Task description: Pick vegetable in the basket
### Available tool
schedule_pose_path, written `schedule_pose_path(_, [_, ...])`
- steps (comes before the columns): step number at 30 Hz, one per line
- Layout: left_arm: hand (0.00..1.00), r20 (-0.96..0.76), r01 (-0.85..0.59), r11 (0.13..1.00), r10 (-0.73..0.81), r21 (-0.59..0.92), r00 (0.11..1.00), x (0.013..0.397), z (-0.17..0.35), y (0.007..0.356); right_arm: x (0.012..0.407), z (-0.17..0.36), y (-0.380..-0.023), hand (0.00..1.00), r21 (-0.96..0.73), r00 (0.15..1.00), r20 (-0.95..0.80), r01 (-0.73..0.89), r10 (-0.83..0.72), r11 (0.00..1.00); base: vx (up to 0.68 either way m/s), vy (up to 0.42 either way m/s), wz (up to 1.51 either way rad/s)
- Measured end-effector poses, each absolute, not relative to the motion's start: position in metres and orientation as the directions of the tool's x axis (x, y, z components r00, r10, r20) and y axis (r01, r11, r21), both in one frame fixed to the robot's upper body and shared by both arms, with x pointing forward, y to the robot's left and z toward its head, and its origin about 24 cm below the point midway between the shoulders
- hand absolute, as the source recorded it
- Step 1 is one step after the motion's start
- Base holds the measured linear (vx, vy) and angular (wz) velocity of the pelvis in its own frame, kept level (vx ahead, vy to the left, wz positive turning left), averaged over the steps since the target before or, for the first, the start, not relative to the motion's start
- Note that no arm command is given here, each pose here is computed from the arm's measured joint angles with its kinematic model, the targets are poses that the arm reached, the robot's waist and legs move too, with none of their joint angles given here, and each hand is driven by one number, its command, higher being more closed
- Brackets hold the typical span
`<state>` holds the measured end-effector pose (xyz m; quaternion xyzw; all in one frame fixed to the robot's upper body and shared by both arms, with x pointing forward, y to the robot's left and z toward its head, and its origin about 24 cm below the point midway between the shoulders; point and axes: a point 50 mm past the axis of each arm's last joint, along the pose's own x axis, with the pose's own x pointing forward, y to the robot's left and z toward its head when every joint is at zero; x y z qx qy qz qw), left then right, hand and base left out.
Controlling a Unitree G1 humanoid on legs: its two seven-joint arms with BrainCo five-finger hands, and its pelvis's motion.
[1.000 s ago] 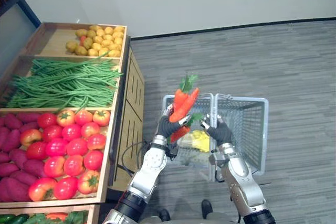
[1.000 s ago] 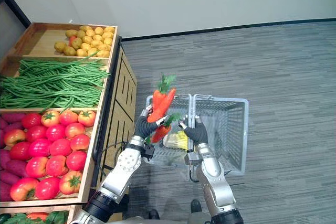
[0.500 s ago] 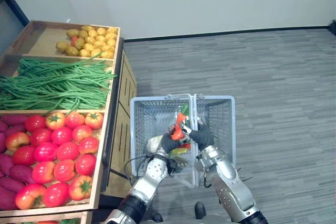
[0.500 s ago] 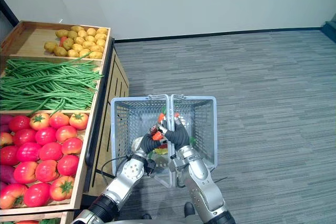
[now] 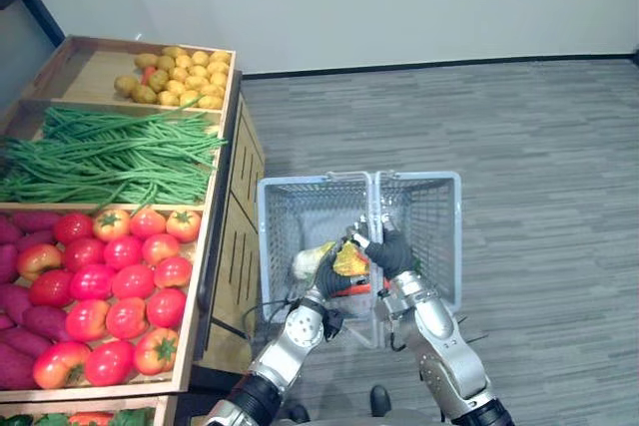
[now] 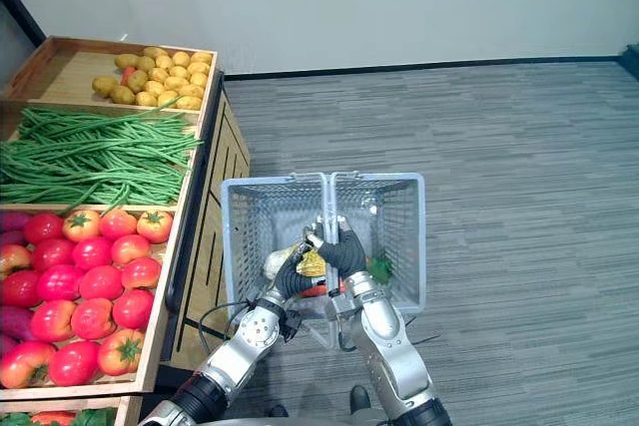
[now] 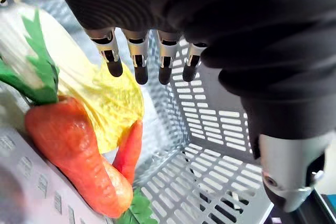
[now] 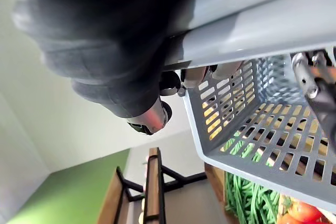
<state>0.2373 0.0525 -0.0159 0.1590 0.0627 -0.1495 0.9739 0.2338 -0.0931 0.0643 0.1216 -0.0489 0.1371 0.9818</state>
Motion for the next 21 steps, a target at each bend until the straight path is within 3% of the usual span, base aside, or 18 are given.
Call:
schedule_pose_path(10, [0.00,0.024,0.157,0.983,-0.160,0.090,0.987,0.227,0.028,0.082,0.236,0.059,-0.140,1.00,0.141,0.995,0.103,-0.031,0.016,0.990,-0.02,-0.021,0.09])
schedule_pose_path(15, [0.00,-0.059,0.038,0.996,-0.042,-0.078,0.997,0.206,0.013,0.122,0.223,0.041,-0.173,1.00,0.107,0.992,0.026,0.118,-0.121,0.987,-0.02,-0.015,0.10])
schedule_pose_path(21, [0.00,-0.206,-0.116,0.992,0.104,-0.042,0.973,0.183,-0.019,0.165,0.193,-0.003,-0.201,1.00,0.022,0.956,-0.170,0.247,-0.240,0.969,-0.04,-0.014,0.10])
